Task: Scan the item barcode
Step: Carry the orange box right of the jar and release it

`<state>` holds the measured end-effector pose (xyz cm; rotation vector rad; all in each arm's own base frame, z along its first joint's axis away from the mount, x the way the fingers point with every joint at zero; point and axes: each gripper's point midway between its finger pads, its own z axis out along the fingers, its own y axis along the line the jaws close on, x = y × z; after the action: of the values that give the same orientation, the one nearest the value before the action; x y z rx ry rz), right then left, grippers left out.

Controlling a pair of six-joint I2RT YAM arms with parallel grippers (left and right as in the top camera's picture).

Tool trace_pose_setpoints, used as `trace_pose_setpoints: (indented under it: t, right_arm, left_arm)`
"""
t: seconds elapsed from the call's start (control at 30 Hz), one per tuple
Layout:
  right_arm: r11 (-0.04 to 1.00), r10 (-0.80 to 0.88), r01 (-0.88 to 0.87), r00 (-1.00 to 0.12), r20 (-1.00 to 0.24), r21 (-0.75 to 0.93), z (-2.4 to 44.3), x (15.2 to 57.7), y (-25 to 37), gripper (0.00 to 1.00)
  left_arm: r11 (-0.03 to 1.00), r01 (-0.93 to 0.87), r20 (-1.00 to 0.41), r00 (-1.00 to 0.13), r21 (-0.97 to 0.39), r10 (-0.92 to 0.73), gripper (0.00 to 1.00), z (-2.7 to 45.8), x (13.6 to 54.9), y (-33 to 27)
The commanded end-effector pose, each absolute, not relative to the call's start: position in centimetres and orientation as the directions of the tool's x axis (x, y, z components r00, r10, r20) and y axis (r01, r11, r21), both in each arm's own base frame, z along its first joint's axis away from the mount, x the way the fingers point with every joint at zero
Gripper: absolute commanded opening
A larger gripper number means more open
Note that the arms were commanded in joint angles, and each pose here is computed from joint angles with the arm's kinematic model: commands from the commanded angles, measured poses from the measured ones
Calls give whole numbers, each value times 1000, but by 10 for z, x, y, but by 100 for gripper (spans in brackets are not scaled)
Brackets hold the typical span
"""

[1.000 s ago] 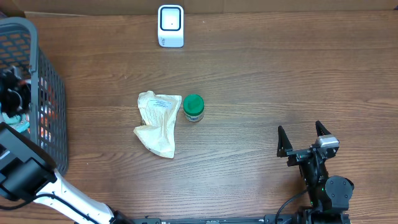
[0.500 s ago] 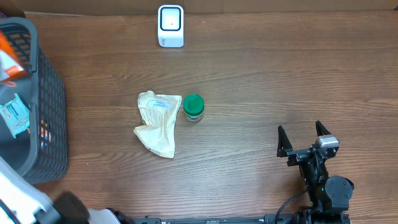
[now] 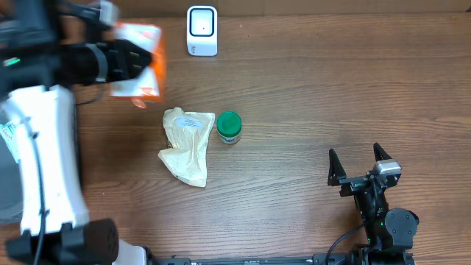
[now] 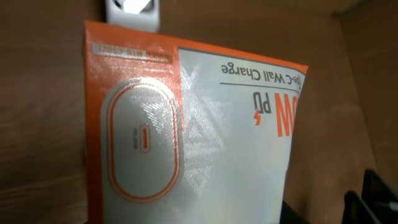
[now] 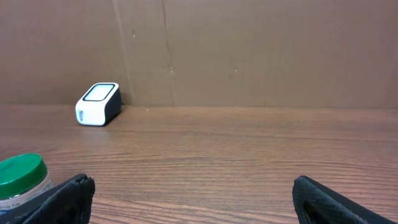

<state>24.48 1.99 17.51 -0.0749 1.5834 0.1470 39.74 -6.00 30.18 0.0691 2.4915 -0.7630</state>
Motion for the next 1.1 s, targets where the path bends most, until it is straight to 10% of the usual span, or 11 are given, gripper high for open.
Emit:
trace_pose_setpoints:
  t: [0.0,0.43,0.77,1.07]
  right_arm:
    - [989,47,-142,-13,-999,49,174,245,20,100]
    - [989,47,-142,-13,-999,48,174,245,20,100]
    - [989,47,-142,-13,-999,48,174,245,20,100]
    - [989,47,-142,-13,-999,49,174,245,20,100]
  left_arm:
    - [813,251,-423,-906,-525,6,5,260,397,-102]
    - [747,405,-375,-900,-527,223,4,187,406,-236]
    - [866,202,-260,-962,-458,86,6,137,391,-313]
    - [947,16,-233,-971,-321,-63,45,97,393,-313]
